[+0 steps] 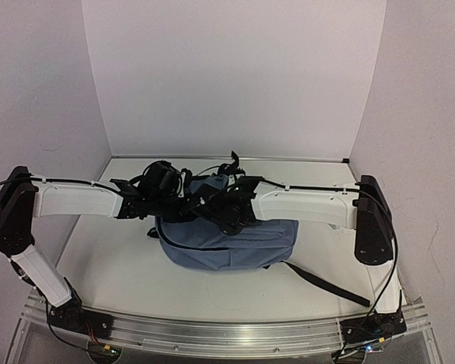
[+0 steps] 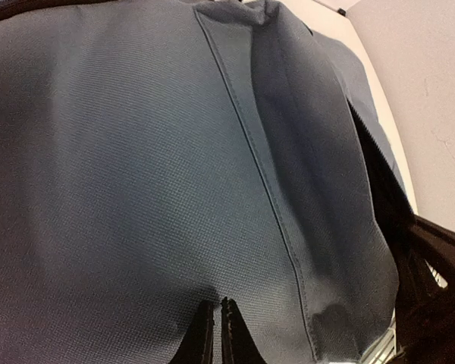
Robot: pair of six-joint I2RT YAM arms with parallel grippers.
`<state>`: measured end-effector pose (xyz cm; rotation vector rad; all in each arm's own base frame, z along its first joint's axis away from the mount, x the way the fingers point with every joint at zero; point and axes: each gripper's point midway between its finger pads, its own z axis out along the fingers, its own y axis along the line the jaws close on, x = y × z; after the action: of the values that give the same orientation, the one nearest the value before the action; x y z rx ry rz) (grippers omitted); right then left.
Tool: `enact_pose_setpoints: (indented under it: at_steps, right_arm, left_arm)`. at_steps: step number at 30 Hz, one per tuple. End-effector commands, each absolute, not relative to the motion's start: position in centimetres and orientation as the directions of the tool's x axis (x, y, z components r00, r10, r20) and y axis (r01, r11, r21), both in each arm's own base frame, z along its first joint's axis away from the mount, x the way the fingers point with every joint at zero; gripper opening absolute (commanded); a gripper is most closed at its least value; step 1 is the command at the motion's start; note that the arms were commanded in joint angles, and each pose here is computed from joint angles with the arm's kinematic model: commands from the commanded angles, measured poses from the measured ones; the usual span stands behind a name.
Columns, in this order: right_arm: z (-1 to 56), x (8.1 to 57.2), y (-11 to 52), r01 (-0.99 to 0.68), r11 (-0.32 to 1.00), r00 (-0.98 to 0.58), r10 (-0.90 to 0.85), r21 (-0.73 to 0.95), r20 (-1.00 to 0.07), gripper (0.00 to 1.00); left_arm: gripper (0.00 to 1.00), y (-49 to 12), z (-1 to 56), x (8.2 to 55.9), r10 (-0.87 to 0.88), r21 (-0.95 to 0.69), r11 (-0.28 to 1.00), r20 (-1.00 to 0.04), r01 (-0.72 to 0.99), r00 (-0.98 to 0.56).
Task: Pack the student bag
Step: Adjust the student bag at the center of the board.
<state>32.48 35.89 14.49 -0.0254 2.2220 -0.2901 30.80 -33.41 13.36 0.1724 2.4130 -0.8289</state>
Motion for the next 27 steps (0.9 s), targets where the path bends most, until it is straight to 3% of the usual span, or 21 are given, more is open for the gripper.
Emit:
enact_pose_setpoints:
  at_steps: [1,4,8,13,20,27]
  right_arm:
    - [17.8,33.1,33.1,0.151,0.969,-0.578,-0.074,-0.196,-0.813,0.0]
    - [19.8,32.9,33.5,0.109,0.992,-0.564,0.009,-0.063,-0.826,0.0]
    - [21.7,32.8,33.9,0.029,0.992,-0.557,0.117,0.122,-0.822,0.0]
    - [21.3,32.8,34.1,-0.019,0.98,-0.591,0.148,0.197,-0.793,0.0]
    - [20.9,32.5,34.6,-0.032,0.97,-0.604,0.173,0.241,-0.778,0.0]
    - [20.2,32.6,34.8,-0.027,0.962,-0.614,0.2,0.273,-0.764,0.0]
  left_arm:
    - [0.03,-36.8,17.5,31.6,-0.021,-0.573,0.689,-0.628,0.444,-0.778]
    - [0.27,-38.7,19.4,31.1,-0.004,-0.615,0.596,-0.645,0.516,-0.765]
    - [0.4,-40.5,21.2,31.2,-0.017,-0.66,0.514,-0.646,0.548,-0.763]
    - [0.37,-42.4,20.1,32.2,-0.012,-0.689,0.488,-0.619,0.536,-0.785]
    - [0.21,-44.5,18.9,32.7,-0.008,-0.739,0.42,-0.584,0.527,-0.812]
    - [0.17,-46.3,16.7,32.9,0.003,-0.783,0.373,-0.536,0.498,-0.844]
